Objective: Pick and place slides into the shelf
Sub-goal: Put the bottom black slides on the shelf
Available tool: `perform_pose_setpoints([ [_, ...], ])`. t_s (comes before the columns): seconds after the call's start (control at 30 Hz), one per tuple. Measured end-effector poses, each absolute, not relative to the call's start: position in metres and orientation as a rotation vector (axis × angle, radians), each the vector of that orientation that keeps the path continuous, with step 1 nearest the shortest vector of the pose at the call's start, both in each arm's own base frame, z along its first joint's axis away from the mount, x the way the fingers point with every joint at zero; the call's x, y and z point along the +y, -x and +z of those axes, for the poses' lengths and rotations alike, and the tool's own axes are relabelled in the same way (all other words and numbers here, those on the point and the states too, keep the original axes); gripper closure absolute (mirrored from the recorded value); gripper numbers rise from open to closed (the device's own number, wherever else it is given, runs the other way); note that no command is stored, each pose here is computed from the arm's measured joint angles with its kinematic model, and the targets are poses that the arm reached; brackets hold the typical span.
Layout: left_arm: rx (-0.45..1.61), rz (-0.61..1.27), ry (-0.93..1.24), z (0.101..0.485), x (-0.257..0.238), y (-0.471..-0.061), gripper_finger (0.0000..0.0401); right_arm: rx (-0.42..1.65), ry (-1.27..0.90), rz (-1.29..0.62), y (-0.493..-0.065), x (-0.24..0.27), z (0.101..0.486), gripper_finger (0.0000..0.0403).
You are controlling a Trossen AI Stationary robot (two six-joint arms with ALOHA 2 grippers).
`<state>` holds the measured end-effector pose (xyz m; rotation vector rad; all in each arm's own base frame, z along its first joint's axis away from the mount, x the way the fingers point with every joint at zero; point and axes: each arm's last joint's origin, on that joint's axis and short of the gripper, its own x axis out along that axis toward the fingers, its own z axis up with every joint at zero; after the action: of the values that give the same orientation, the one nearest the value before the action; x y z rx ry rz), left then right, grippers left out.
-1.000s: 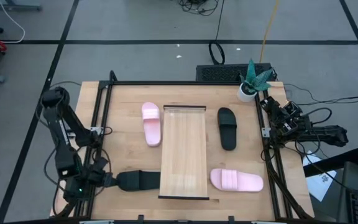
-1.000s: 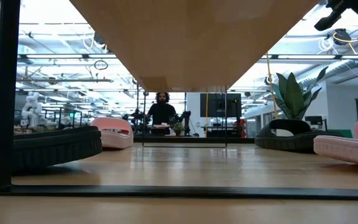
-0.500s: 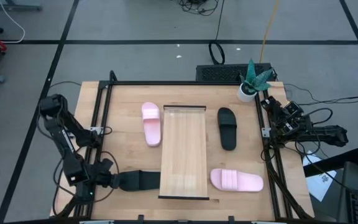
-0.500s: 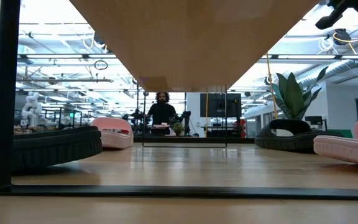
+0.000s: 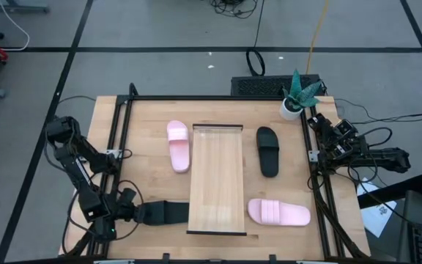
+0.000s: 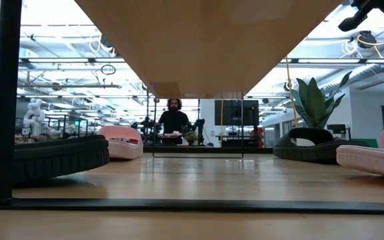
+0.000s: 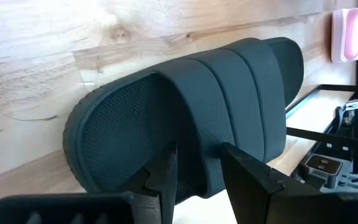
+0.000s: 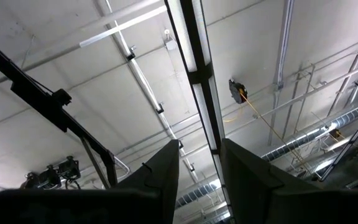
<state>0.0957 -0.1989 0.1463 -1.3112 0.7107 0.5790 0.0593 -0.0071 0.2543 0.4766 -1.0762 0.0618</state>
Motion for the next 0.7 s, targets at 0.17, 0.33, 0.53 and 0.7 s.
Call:
perform_pose_setpoints([
  [0.17,0.708,0.59,1.307,0.146,-0.198,-0.097,0.0281,-1.076,-0.477,0.061,-0.059,-0.007,0.254,0.0293],
  [0.33,0.699,0.6,1.306,0.146,-0.196,-0.099,0.0281,-1.076,-0.477,0.061,-0.059,-0.007,0.254,0.0293],
  [0.53,0.671,0.608,1.306,0.139,-0.199,-0.105,0.0281,-1.076,-0.477,0.061,-0.059,-0.007,0.254,0.0293],
  [0.7,0.658,0.594,1.325,0.136,-0.203,-0.107,0.0281,-1.076,-0.477,0.061,-0.059,-0.007,0.254,0.0293],
])
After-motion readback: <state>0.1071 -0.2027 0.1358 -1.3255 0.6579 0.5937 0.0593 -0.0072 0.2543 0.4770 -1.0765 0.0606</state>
